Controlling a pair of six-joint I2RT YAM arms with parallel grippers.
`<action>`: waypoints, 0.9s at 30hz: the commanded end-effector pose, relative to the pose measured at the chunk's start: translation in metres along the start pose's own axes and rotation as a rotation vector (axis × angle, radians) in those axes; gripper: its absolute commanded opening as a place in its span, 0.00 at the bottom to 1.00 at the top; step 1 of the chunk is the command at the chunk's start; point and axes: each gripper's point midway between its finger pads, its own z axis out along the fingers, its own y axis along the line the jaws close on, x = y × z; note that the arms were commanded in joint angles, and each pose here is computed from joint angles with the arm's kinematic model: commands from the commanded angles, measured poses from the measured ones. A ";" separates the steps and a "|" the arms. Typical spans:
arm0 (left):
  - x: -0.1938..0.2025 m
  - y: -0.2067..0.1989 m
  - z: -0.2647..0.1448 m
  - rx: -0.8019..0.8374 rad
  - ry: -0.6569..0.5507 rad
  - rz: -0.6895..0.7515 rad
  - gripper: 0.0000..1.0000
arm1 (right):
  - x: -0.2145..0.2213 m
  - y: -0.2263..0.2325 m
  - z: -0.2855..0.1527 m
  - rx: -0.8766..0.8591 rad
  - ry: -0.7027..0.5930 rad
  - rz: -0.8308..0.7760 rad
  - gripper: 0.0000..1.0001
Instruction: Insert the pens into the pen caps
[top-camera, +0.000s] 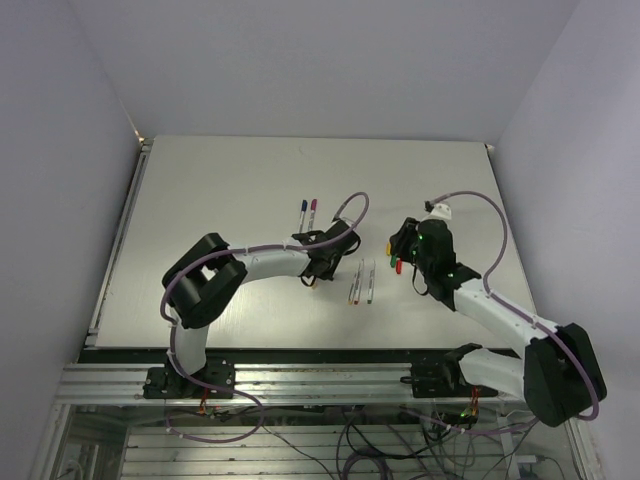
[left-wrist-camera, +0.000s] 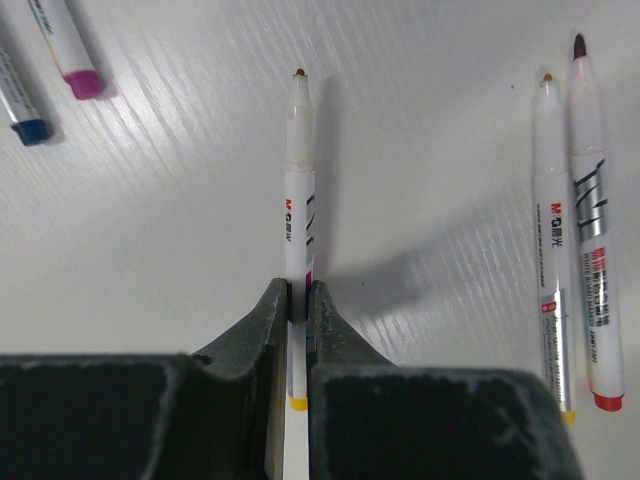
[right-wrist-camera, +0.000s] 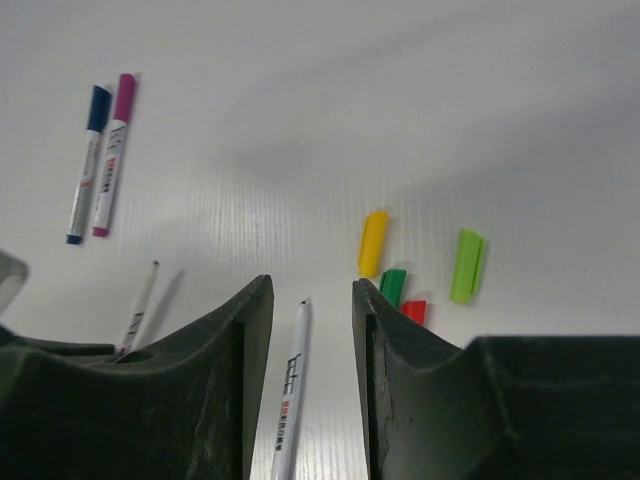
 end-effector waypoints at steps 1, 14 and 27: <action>-0.048 0.011 -0.020 -0.007 -0.147 -0.038 0.07 | -0.007 -0.003 0.013 0.065 0.046 -0.040 0.37; -0.076 0.027 -0.037 0.158 -0.239 -0.160 0.07 | 0.026 -0.019 0.046 0.065 0.254 0.049 0.36; -0.081 0.033 -0.038 0.192 -0.247 -0.183 0.07 | 0.037 -0.023 0.067 0.069 0.318 0.022 0.36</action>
